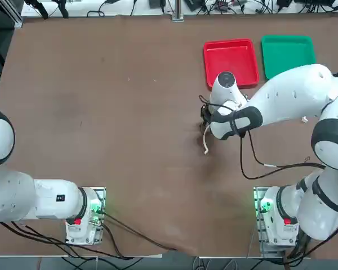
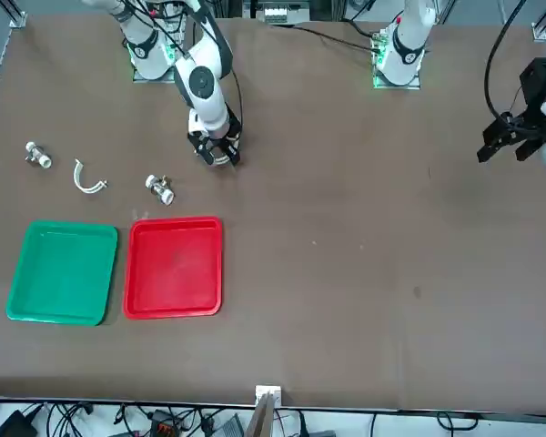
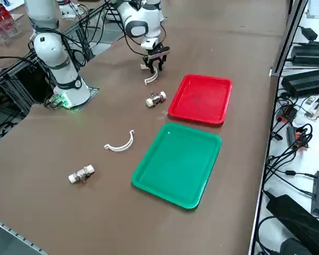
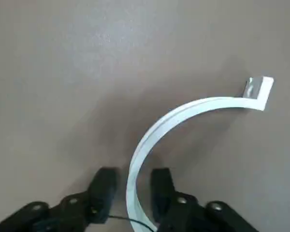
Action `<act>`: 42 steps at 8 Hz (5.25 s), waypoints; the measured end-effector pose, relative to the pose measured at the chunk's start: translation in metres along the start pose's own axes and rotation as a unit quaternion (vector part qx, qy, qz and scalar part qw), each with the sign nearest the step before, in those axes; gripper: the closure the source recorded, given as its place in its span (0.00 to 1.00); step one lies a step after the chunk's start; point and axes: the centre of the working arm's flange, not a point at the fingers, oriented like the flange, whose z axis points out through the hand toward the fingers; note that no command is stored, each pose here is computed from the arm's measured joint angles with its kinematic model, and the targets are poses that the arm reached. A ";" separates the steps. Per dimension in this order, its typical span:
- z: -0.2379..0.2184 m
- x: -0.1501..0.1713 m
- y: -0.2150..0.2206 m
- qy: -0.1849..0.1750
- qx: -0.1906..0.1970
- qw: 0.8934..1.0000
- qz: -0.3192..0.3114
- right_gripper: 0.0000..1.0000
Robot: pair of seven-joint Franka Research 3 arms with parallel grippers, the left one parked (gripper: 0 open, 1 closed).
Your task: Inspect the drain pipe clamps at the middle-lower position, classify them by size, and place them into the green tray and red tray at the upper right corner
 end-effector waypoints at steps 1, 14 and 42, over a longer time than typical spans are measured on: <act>0.000 -0.002 -0.001 0.000 0.001 1.000 -0.002 0.78; -0.158 0.303 -0.064 0.007 0.001 0.998 -0.068 0.93; -0.067 0.434 0.279 -0.096 -0.145 0.705 -0.687 0.04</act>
